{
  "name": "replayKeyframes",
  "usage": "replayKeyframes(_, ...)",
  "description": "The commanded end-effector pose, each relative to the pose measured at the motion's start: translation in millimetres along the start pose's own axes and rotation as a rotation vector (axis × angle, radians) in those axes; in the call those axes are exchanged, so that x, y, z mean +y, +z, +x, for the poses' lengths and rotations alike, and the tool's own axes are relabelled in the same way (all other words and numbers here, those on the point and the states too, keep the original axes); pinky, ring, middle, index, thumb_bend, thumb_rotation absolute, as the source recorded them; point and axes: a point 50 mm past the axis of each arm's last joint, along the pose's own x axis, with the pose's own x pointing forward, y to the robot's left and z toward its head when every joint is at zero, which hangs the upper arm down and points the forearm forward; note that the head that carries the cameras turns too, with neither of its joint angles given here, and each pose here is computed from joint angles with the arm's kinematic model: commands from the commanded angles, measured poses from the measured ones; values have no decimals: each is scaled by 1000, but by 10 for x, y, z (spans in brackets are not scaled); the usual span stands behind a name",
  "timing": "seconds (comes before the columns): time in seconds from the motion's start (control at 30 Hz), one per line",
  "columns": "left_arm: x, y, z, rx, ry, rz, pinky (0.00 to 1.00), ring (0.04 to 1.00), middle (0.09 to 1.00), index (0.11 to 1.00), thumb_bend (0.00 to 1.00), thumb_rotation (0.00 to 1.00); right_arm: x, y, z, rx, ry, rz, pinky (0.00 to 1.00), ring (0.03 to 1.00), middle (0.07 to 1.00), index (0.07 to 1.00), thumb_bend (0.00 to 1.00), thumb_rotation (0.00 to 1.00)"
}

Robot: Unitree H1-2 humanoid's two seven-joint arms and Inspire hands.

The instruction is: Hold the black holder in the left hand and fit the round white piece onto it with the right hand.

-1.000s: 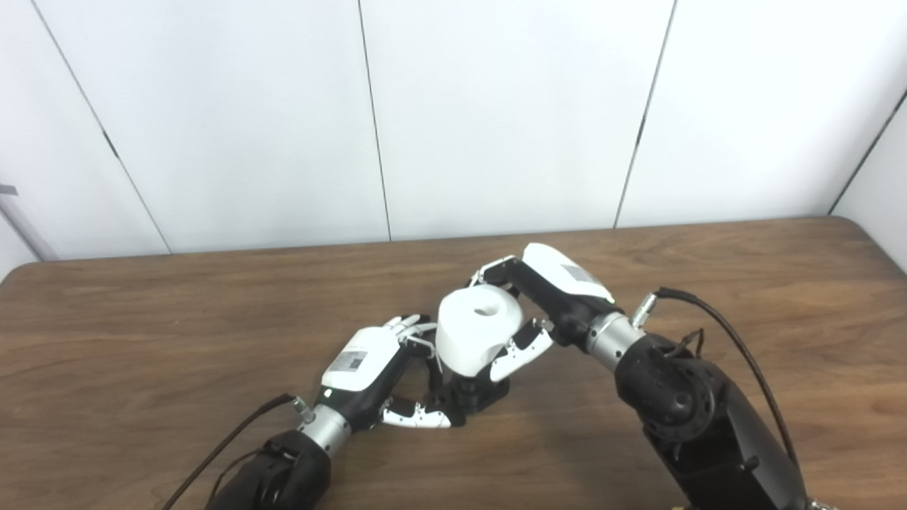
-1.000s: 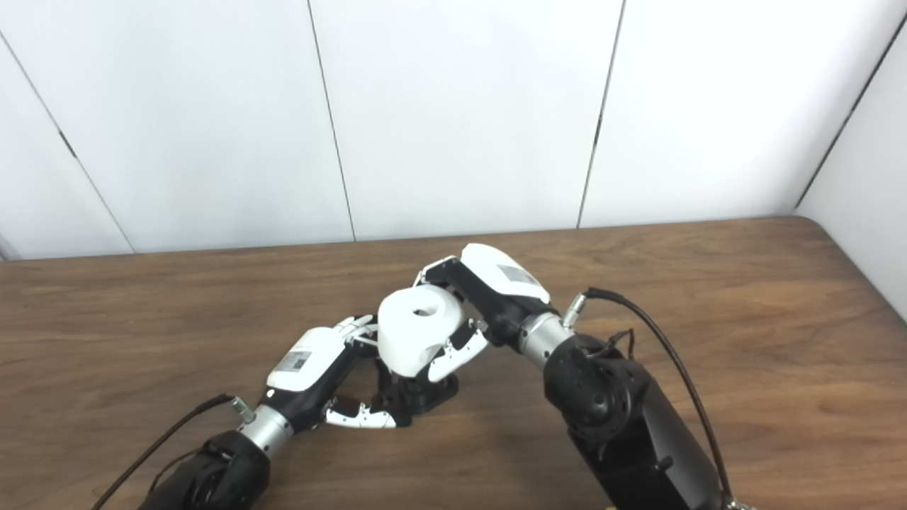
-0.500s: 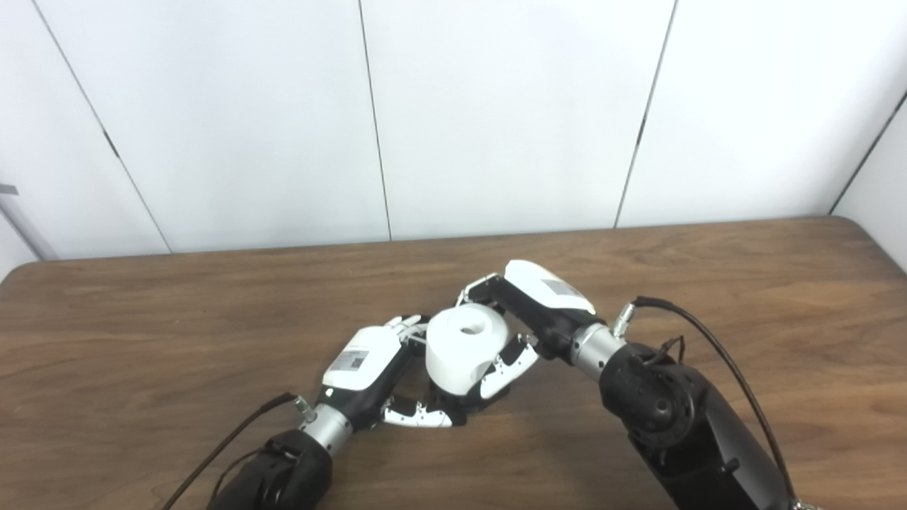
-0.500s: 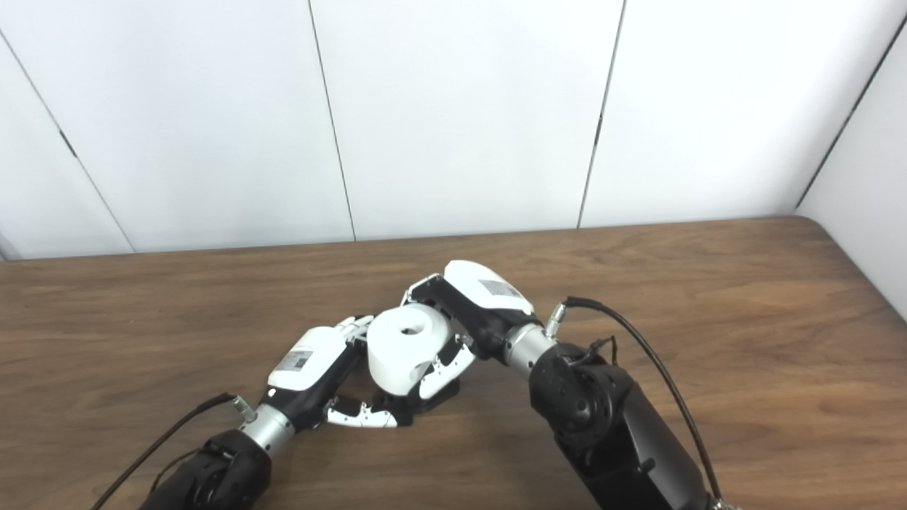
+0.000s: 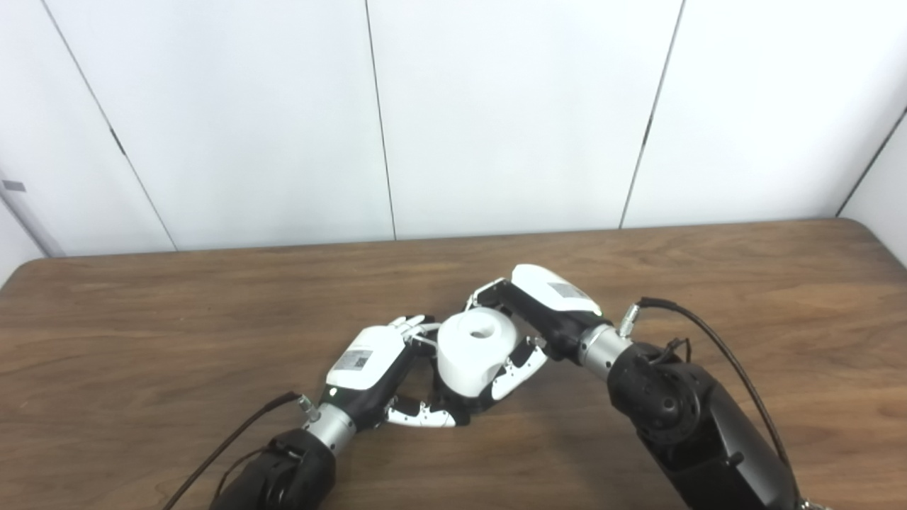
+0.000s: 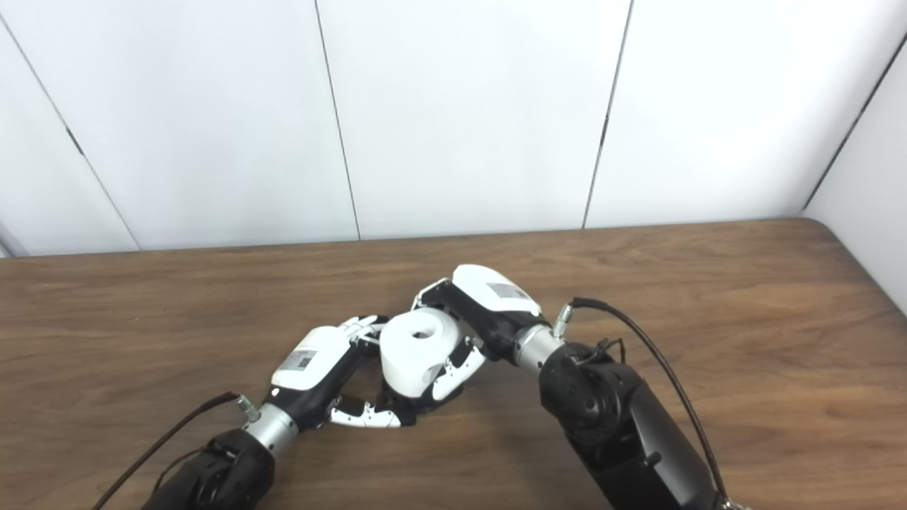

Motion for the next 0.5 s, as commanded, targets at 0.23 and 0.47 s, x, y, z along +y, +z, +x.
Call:
replayKeyframes(0.23,-283,-140,-203,81,-184,49,955,929,855,485,524,54,-302,128,-6,-59,-105,-27,603,715,721,481,520,132)
replayKeyframes(0.47,-280,-124,-196,80,-182,49,952,927,856,485,524,55,-296,138,-24,-56,-102,-28,599,710,718,481,521,132)
